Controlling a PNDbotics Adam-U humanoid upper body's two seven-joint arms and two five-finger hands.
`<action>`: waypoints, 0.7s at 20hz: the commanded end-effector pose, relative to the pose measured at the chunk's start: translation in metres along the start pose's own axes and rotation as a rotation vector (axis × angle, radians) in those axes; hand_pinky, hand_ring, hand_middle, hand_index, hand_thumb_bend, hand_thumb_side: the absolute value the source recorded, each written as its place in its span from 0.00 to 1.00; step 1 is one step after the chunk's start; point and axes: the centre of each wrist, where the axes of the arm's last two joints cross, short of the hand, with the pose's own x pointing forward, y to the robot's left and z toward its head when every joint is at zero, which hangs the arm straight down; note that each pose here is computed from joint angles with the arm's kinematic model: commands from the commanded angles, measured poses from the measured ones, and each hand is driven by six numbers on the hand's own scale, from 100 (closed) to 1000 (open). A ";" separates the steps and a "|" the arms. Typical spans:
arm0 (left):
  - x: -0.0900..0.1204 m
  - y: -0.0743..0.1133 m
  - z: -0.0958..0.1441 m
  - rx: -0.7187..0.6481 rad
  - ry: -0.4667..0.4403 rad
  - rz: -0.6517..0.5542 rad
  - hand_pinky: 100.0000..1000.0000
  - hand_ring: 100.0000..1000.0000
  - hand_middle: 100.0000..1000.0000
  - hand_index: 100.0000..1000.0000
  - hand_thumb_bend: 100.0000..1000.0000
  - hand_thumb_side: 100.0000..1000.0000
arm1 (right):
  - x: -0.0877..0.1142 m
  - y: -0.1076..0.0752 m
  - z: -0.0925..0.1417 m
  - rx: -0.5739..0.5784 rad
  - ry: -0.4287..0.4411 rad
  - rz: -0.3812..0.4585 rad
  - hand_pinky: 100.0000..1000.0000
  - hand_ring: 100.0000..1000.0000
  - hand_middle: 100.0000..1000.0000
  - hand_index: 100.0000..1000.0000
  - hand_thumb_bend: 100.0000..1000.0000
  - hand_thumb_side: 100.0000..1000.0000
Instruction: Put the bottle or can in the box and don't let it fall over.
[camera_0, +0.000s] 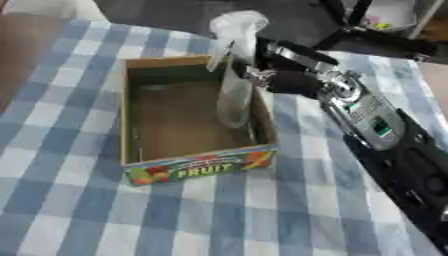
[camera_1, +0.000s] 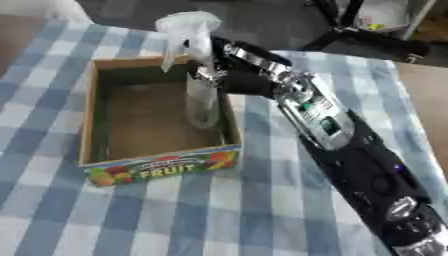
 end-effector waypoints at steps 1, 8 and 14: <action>0.007 0.007 -0.003 -0.001 -0.027 -0.026 0.97 0.41 0.51 0.73 0.68 0.37 | 0.011 -0.012 0.006 -0.003 -0.018 0.037 0.94 1.00 1.00 1.00 0.00 0.50; 0.005 0.009 -0.001 0.006 -0.018 -0.032 0.97 0.41 0.51 0.73 0.68 0.37 | 0.006 -0.014 0.015 -0.036 -0.009 0.010 0.88 1.00 1.00 0.98 0.00 0.54; 0.003 0.012 0.001 0.016 -0.007 -0.040 0.97 0.41 0.51 0.73 0.68 0.37 | 0.007 -0.023 0.049 -0.184 0.018 -0.006 0.82 0.97 1.00 0.89 0.00 0.65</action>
